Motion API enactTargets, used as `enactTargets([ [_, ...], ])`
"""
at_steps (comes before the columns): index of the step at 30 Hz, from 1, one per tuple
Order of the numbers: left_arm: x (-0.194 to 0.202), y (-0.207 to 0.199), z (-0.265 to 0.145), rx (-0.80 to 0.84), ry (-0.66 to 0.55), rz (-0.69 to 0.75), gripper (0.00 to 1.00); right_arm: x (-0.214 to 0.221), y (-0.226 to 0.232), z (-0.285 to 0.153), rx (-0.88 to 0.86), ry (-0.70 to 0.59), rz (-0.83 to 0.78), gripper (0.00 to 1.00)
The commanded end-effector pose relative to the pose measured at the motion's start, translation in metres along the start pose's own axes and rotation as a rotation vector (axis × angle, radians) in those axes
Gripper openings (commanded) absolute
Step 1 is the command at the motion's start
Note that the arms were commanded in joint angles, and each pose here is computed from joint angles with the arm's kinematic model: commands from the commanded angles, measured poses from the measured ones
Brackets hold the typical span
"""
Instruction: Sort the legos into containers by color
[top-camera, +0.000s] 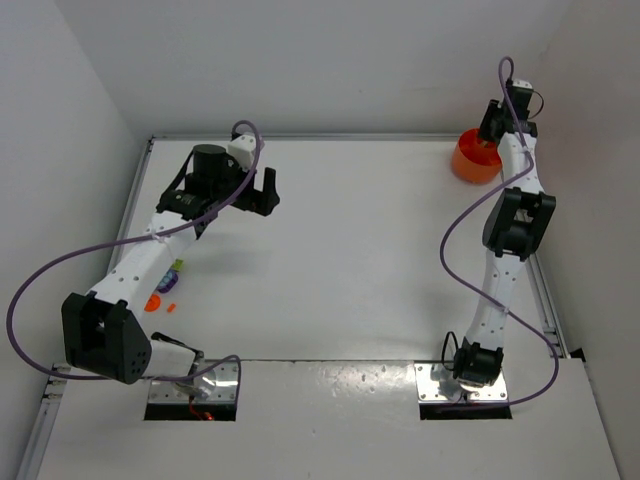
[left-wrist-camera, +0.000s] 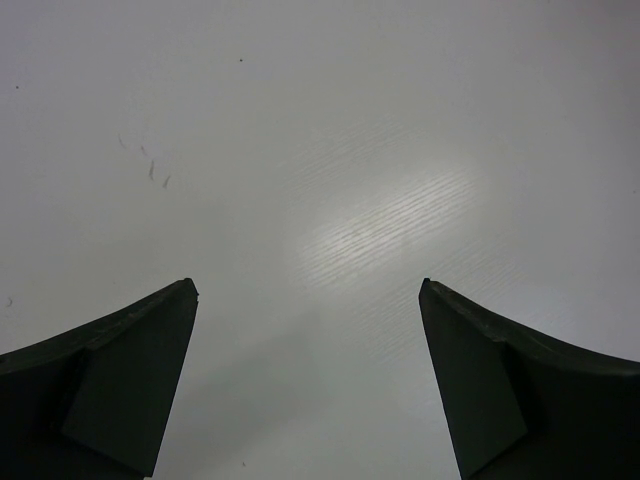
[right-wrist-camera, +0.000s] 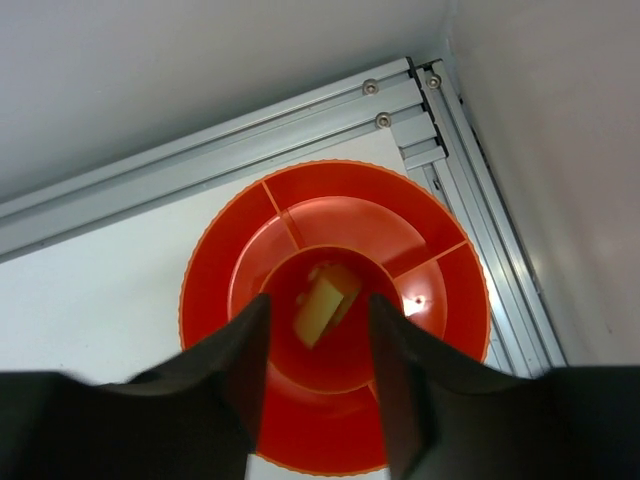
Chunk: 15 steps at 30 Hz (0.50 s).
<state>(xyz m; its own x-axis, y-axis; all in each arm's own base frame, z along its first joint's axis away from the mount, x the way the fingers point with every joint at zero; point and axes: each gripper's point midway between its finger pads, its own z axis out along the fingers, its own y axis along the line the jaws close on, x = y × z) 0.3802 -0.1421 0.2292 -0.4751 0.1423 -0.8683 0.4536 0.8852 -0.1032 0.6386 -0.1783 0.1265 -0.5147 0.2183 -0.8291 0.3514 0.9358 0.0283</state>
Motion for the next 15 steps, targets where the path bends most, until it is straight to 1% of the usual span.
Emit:
enactTargets([
  [1, -0.014, 0.002, -0.002, -0.001, -0.049, -0.007, 1.0, -0.041, 0.008, -0.012, -0.04, -0.108, 0.013, 0.47],
  [2, -0.014, 0.002, -0.002, -0.001, -0.049, -0.007, 1.0, -0.039, 0.008, -0.013, -0.039, -0.099, 0.013, 0.49],
  [6, -0.014, 0.001, -0.002, 0.008, -0.049, -0.007, 1.0, -0.053, 0.01, -0.024, -0.05, -0.125, 0.014, 0.5],
  [8, -0.014, 0.001, -0.002, 0.008, -0.049, -0.007, 1.0, -0.065, 0.009, -0.035, -0.051, -0.15, -0.006, 0.46],
  [9, -0.017, 0.001, -0.002, 0.008, -0.058, -0.005, 1.0, -0.058, 0.011, -0.034, -0.063, -0.136, -0.008, 0.44],
  [10, -0.02, 0.0, -0.005, 0.008, -0.068, -0.002, 1.0, -0.075, 0.016, -0.051, -0.095, -0.178, -0.018, 0.43],
  [11, -0.023, 0.001, -0.009, -0.004, -0.08, 0.001, 1.0, -0.081, 0.018, -0.06, -0.107, -0.195, -0.03, 0.43],
  [12, -0.023, 0.003, -0.009, -0.014, -0.08, 0.0, 1.0, -0.063, 0.019, -0.059, -0.123, -0.163, -0.041, 0.41],
  [13, -0.029, 0.001, -0.016, -0.014, -0.104, -0.003, 1.0, -0.073, 0.026, -0.069, -0.133, -0.204, -0.058, 0.41],
  [14, -0.032, 0.006, -0.02, -0.034, -0.114, -0.005, 1.0, -0.075, 0.032, -0.08, -0.151, -0.217, -0.109, 0.41],
  [15, -0.039, 0.008, -0.025, -0.054, -0.133, -0.002, 1.0, -0.079, 0.045, -0.102, -0.197, -0.228, -0.141, 0.41],
])
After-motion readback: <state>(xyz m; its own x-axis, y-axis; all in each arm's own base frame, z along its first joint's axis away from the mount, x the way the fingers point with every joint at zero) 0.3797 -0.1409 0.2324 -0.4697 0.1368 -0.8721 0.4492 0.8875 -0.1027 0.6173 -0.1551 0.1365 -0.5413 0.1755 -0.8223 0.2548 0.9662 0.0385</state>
